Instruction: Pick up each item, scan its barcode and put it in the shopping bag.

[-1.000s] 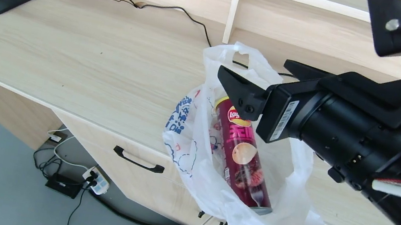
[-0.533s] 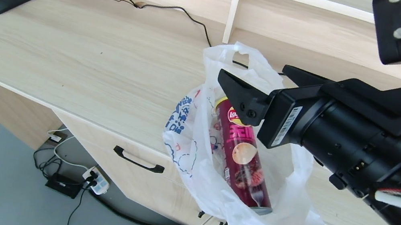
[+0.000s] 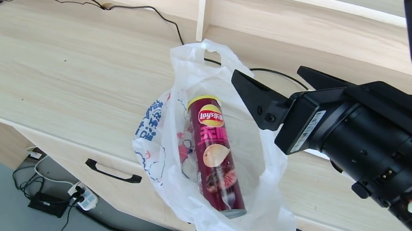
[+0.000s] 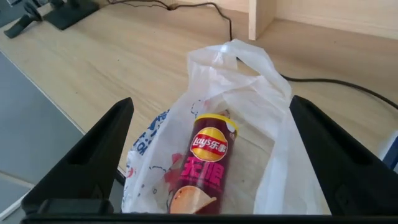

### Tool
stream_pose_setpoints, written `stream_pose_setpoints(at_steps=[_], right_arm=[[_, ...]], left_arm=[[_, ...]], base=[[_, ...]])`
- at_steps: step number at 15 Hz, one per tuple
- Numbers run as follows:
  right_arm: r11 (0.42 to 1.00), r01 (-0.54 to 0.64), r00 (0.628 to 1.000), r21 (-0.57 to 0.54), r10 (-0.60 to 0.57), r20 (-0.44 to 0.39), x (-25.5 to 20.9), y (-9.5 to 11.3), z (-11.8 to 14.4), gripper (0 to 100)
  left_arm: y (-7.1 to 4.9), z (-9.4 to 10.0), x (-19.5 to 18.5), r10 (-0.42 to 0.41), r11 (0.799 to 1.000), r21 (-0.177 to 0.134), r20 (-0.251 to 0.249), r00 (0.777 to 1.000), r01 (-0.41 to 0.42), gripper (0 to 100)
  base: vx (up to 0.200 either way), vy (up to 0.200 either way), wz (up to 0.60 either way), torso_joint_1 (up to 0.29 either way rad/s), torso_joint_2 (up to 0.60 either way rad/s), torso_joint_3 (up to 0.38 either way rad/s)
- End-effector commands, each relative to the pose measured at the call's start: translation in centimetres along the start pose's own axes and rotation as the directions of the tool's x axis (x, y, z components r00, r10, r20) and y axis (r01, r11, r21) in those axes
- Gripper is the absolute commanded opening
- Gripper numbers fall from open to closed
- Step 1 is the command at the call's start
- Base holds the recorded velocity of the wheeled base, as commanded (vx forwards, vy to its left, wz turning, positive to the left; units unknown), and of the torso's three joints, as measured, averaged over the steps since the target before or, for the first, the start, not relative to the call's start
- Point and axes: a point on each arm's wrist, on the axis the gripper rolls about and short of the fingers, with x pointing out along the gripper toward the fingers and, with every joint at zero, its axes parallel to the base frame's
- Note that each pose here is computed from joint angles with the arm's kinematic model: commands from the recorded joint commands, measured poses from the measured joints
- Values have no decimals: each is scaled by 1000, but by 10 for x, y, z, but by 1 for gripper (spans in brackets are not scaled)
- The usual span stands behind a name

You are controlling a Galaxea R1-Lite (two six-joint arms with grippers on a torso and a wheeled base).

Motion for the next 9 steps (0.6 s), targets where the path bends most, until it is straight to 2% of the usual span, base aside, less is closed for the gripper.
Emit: stream_pose_setpoints(at_steps=[1, 7, 9], right_arm=[[1000, 3, 1000, 6, -3, 13, -4, -2, 5, 100], [999, 40, 999, -15, -40, -12, -15, -20, -4, 100], [999, 30, 999, -16, -30, -13, -15, -22, -5, 100]], left_arm=[[0, 0, 0, -1, 1000, 0, -2, 1000, 1, 100], [0, 0, 0, -1, 1000, 0, 0, 1000, 1, 100], [0, 0, 0, -1, 1000, 0, 0, 1000, 1, 100]], base=[[0, 0, 0, 0, 0, 0], [0, 0, 0, 0, 0, 0], [0, 0, -600, 5, 0, 2]])
